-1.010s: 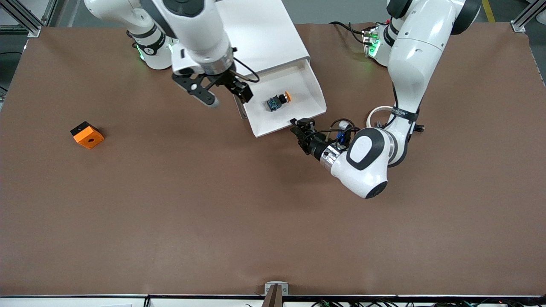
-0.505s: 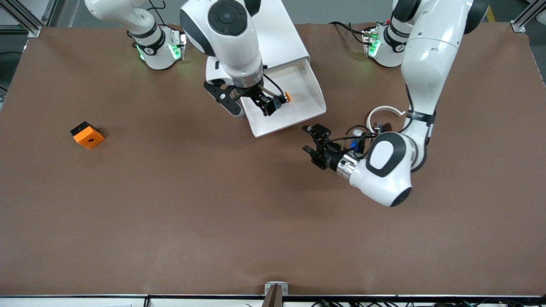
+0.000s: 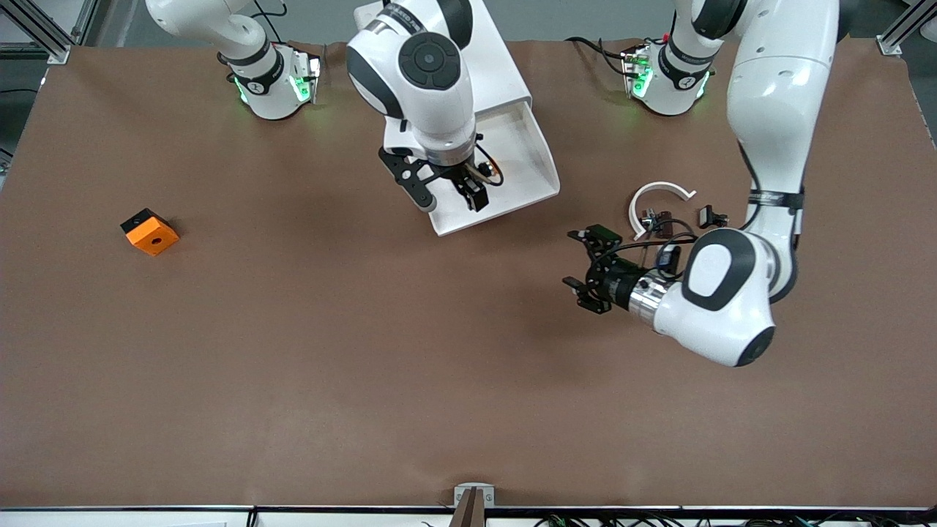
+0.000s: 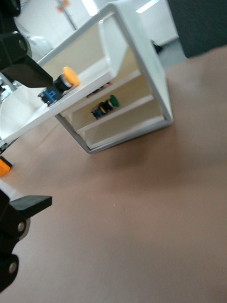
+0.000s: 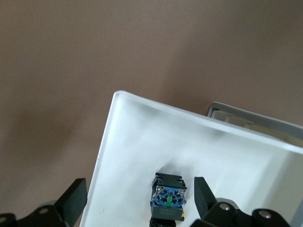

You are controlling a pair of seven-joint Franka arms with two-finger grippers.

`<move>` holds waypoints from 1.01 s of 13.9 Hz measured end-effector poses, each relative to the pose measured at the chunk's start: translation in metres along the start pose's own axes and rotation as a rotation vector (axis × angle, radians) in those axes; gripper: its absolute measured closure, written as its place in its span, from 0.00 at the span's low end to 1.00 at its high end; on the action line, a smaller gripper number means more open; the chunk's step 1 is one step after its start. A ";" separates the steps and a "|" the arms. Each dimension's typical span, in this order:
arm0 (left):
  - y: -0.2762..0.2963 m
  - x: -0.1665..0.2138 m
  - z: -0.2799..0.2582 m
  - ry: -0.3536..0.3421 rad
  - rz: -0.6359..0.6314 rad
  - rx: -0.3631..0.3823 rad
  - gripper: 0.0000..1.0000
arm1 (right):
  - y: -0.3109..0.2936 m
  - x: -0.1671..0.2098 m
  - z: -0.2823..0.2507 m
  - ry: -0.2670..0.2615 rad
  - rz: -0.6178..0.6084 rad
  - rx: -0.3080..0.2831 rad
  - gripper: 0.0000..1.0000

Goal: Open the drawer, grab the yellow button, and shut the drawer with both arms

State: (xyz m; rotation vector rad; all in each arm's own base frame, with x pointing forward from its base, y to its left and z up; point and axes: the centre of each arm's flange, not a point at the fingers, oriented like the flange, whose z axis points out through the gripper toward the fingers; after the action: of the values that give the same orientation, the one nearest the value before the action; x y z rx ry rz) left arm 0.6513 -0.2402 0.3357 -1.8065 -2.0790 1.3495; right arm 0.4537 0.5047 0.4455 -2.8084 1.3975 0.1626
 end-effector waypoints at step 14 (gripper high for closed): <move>-0.027 0.033 -0.069 0.497 0.513 -0.126 0.00 | 0.005 -0.028 0.052 0.021 0.001 -0.107 0.00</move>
State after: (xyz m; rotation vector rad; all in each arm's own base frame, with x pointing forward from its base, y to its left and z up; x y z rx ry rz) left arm 0.6594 -0.1723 0.3800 -2.5220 -1.5308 0.7163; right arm 0.4284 0.5268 0.3963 -2.9029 1.4368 0.2140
